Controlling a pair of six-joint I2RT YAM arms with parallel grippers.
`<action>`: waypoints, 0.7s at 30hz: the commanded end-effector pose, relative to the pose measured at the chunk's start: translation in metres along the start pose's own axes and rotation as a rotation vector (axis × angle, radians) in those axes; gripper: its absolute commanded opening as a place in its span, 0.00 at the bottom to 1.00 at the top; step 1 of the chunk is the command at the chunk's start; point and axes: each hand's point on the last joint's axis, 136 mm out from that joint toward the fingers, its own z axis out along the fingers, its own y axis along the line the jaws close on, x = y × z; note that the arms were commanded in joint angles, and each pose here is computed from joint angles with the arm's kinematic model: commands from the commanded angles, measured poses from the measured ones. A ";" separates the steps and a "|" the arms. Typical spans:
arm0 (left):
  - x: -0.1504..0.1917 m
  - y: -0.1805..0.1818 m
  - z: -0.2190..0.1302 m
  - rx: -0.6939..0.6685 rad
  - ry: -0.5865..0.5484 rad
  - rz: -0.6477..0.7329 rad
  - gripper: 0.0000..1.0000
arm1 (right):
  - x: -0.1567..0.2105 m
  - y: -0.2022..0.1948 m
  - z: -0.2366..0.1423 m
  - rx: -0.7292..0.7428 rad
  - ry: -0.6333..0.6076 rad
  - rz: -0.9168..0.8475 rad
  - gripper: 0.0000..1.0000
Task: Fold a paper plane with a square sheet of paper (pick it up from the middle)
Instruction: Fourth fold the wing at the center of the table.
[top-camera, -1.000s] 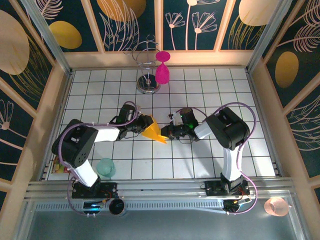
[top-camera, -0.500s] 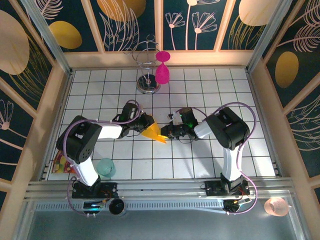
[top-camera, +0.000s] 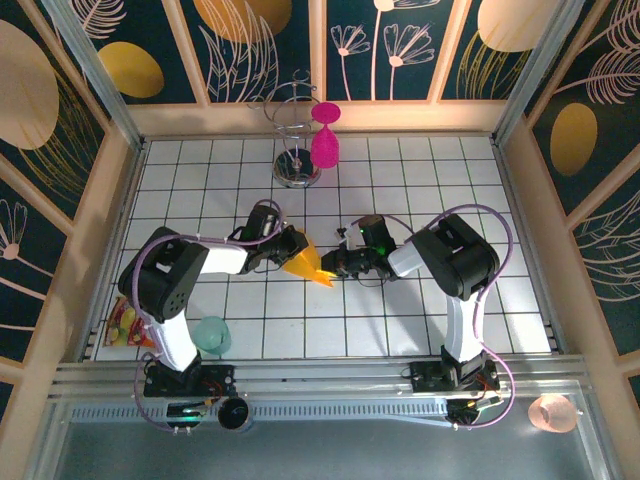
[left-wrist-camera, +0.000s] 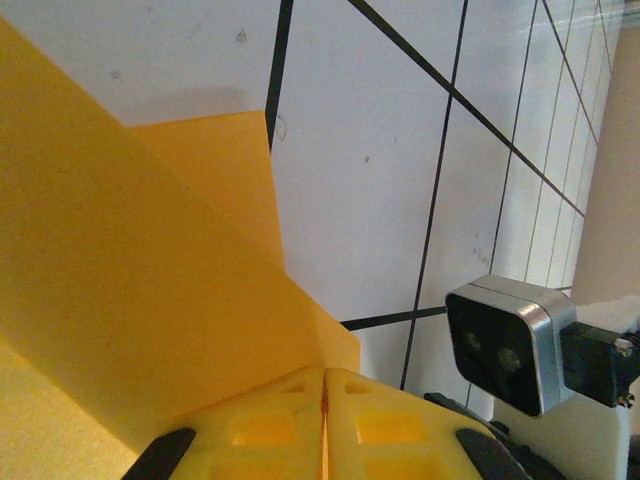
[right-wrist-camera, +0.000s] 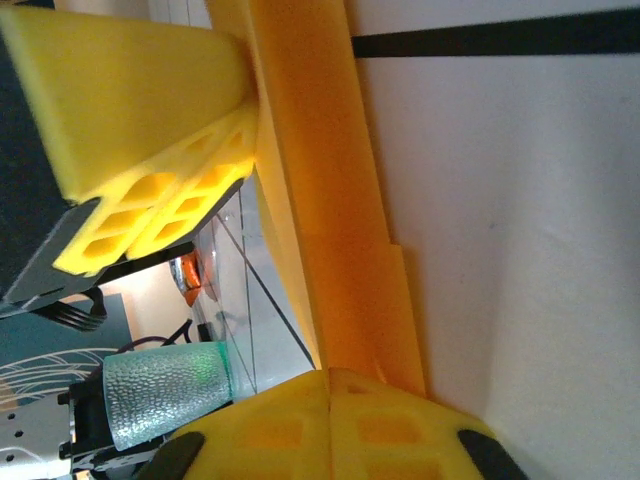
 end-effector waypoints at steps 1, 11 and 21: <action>-0.001 0.002 0.005 -0.027 0.003 0.020 0.09 | 0.000 0.005 -0.005 0.012 0.000 0.001 0.14; -0.003 0.007 0.008 -0.053 0.002 0.017 0.08 | -0.016 0.016 -0.029 0.053 -0.075 -0.045 0.29; -0.004 0.008 0.009 -0.066 0.000 0.016 0.08 | -0.022 -0.001 -0.030 0.376 -0.117 -0.246 0.47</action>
